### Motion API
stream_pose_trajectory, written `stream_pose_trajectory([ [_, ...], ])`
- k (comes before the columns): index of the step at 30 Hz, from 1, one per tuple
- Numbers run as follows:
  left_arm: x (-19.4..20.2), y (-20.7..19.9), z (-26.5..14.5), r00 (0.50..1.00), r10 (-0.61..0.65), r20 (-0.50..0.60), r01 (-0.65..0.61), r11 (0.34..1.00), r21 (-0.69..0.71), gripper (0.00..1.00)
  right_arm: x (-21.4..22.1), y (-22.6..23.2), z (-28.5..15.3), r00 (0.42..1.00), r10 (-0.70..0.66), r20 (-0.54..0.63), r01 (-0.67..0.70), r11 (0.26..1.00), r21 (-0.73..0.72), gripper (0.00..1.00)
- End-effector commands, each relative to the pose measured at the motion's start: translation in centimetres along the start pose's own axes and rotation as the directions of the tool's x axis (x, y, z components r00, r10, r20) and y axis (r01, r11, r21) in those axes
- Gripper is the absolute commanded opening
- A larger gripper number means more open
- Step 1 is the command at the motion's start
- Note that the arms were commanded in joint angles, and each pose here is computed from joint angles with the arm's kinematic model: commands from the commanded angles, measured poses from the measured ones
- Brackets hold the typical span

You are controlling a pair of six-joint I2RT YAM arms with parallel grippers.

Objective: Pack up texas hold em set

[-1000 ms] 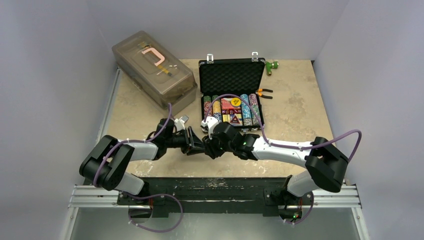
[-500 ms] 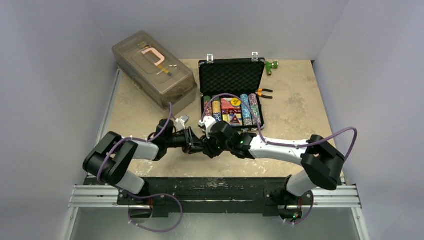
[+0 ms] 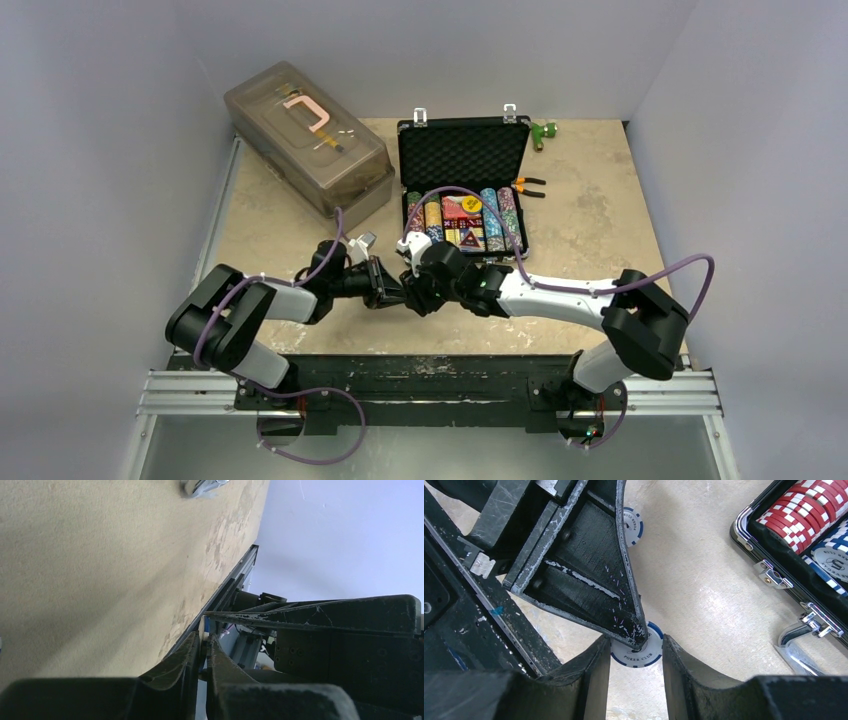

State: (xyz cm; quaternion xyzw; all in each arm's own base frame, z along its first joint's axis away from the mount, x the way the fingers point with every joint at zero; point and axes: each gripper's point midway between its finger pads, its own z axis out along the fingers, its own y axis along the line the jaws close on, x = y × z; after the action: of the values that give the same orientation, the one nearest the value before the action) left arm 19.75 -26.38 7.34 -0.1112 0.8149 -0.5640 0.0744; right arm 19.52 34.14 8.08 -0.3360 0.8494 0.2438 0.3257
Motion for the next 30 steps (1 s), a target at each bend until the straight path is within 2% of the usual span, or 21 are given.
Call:
stream_pose_trajectory([
  [1, 1.0, -1.8, -0.3, 0.997, 0.064, -0.046, -0.061, 0.996, 0.061, 0.02, -4.1, 0.7, 0.1, 0.994, 0.005, 0.109, -0.003, 1.000, -0.016, 0.23],
  [4, 0.9, -1.7, -0.3, 0.997, 0.068, -0.044, -0.067, 0.997, 0.036, 0.00, -4.3, 0.7, 0.1, 0.994, 0.005, 0.113, -0.003, 1.000, -0.015, 0.30],
  [11, 0.2, -1.3, -1.0, 0.992, 0.130, 0.005, -0.129, 0.987, -0.100, 0.00, -4.4, 0.7, -0.6, 0.995, 0.014, 0.103, -0.013, 1.000, -0.011, 0.56],
  [14, -0.6, -1.6, -1.9, 0.981, 0.186, 0.062, -0.173, 0.970, -0.171, 0.00, -4.5, 0.3, -2.3, 0.992, 0.043, 0.122, -0.045, 0.999, 0.015, 0.69],
  [16, -1.2, -2.4, -2.6, 0.957, 0.268, 0.107, -0.241, 0.946, -0.216, 0.00, -4.5, -0.5, -4.0, 0.987, 0.071, 0.144, -0.079, 0.995, 0.056, 0.73],
  [18, -1.8, -3.2, -3.2, 0.915, 0.377, 0.144, -0.327, 0.902, -0.281, 0.00, -3.9, -2.3, -6.1, 0.982, 0.101, 0.162, -0.124, 0.982, 0.145, 0.74],
  [19, -2.1, -3.7, -3.4, 0.879, 0.453, 0.149, -0.392, 0.864, -0.316, 0.00, -3.5, -3.5, -7.3, 0.977, 0.121, 0.175, -0.157, 0.965, 0.211, 0.75],
  [23, -3.9, -6.7, -3.2, 0.709, 0.687, 0.156, -0.595, 0.702, -0.391, 0.00, -0.4, -9.1, -12.4, 0.947, 0.222, 0.230, -0.310, 0.815, 0.489, 0.76],
  [26, -4.7, -9.0, -2.0, 0.585, 0.804, 0.108, -0.728, 0.579, -0.368, 0.00, 1.5, -10.5, -15.2, 0.921, 0.274, 0.275, -0.384, 0.752, 0.536, 0.76],
  [30, -6.3, -10.7, -0.3, 0.410, 0.912, -0.023, -0.851, 0.373, -0.369, 0.00, 2.6, -10.5, -17.3, 0.890, 0.321, 0.325, -0.449, 0.743, 0.496, 0.77],
])
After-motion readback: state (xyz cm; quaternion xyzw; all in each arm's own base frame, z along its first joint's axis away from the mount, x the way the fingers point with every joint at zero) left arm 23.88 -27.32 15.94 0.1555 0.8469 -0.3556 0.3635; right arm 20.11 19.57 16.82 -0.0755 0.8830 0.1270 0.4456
